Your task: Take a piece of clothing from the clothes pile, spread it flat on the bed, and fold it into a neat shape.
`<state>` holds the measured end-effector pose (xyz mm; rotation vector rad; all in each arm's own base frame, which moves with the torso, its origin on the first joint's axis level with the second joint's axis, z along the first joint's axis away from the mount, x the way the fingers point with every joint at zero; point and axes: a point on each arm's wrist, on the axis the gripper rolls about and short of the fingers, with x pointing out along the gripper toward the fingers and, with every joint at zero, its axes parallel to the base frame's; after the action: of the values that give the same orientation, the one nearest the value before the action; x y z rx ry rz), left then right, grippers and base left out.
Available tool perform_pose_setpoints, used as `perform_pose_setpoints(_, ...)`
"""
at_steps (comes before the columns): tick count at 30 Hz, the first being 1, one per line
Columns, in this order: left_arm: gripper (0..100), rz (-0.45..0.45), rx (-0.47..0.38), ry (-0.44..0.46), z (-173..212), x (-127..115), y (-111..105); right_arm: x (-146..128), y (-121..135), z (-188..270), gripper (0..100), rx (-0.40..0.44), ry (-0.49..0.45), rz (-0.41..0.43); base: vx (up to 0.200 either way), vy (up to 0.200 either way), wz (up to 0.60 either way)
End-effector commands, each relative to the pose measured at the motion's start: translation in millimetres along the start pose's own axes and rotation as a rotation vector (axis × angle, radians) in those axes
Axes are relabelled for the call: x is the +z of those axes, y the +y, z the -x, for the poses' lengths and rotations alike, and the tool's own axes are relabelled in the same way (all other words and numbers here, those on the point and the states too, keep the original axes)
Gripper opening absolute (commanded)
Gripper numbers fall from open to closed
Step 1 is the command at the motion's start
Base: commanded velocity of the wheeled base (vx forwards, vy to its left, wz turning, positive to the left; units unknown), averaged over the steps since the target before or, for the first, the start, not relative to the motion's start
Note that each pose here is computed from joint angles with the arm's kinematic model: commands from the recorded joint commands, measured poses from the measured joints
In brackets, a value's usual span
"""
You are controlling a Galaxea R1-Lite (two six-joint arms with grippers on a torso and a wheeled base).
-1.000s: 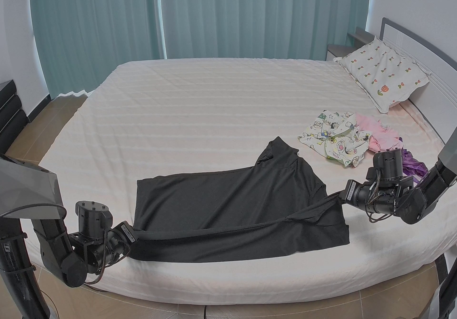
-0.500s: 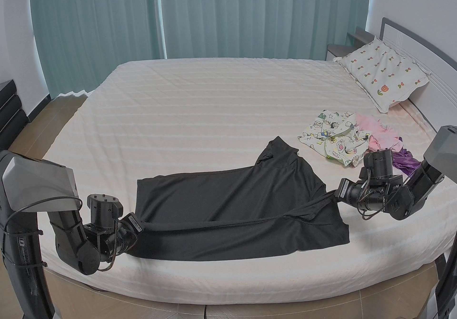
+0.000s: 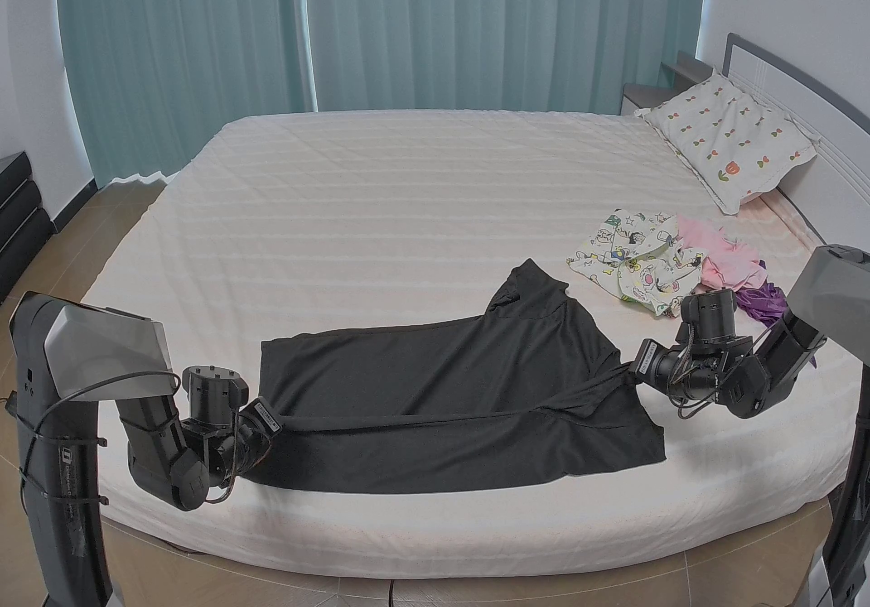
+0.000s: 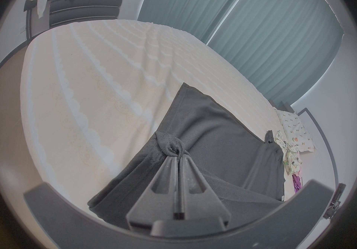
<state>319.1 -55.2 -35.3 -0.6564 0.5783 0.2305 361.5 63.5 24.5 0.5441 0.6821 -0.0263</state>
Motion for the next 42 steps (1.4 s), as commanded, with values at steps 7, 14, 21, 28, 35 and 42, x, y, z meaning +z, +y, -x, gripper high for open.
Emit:
perform_pose_setpoints(7,100,0.035,0.009,-0.007,-16,-1,3,-12,-15,-21,100,0.003,0.011,-0.056,0.000,0.000,0.00)
perform_pose_setpoints(14,100,0.105,-0.008,-0.035,-9,9,0,6,-10,-8,100,0.039,-0.009,-0.141,0.000,0.000,0.00)
perform_pose_setpoints(21,100,0.156,-0.030,-0.063,18,35,7,-7,-6,-8,100,0.038,0.044,-0.381,0.000,0.000,0.00)
perform_pose_setpoints(28,100,0.228,-0.081,0.057,33,31,17,-24,-16,-46,100,-0.001,0.069,-0.341,0.000,0.000,0.00)
perform_pose_setpoints(35,100,0.230,-0.079,0.069,31,29,18,-18,-14,-58,100,0.018,0.044,-0.315,0.000,0.000,0.00)
perform_pose_setpoints(42,100,0.231,-0.079,0.071,31,28,18,-15,-10,-68,100,0.037,0.030,-0.313,0.000,0.000,0.00)
